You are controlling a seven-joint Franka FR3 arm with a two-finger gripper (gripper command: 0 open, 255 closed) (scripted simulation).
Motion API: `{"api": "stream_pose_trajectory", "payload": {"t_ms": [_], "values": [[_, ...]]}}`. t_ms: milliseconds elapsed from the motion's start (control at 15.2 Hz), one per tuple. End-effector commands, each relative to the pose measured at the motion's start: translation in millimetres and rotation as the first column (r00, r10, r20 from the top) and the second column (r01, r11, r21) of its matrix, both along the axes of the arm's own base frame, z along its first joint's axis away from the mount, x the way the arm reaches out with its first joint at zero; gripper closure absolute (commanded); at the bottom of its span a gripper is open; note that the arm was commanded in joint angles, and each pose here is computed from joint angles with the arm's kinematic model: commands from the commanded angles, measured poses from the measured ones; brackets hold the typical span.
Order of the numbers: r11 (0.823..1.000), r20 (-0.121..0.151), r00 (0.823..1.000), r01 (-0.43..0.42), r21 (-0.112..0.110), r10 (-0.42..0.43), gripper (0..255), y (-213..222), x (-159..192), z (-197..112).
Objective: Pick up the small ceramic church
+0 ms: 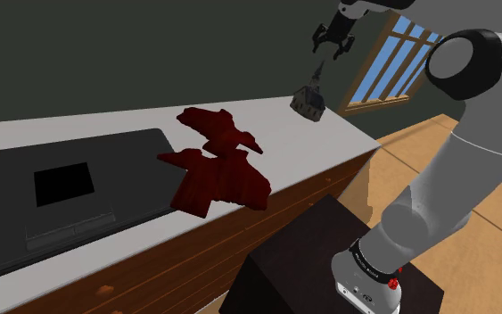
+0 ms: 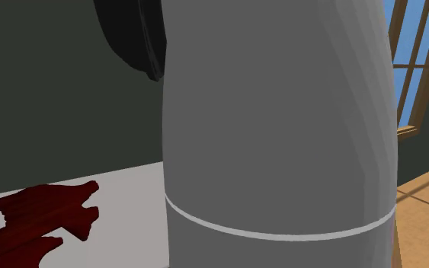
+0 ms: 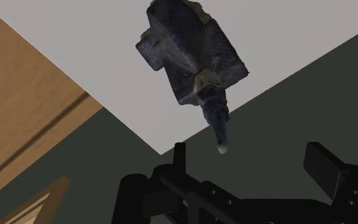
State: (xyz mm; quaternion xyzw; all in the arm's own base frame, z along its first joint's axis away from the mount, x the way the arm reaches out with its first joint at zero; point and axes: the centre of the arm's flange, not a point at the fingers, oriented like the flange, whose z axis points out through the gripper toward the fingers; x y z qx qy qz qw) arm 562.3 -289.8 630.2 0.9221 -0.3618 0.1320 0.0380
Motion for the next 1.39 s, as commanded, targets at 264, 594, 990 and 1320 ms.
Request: {"api": "stream_pose_trajectory", "payload": {"t_ms": [264,594,990,1320], "values": [[0.999,0.011,0.999,0.035,0.000,-0.035,0,-18.8,3.8,-21.3],[0.999,0.011,0.999,0.035,0.000,-0.035,0,-18.8,3.8,-40.2],[0.999,0.011,0.999,0.035,0.000,-0.035,255,-19.3,3.7,-39.8],[0.999,0.011,0.999,0.035,0.000,-0.035,255,-18.8,3.8,-34.9]]}}
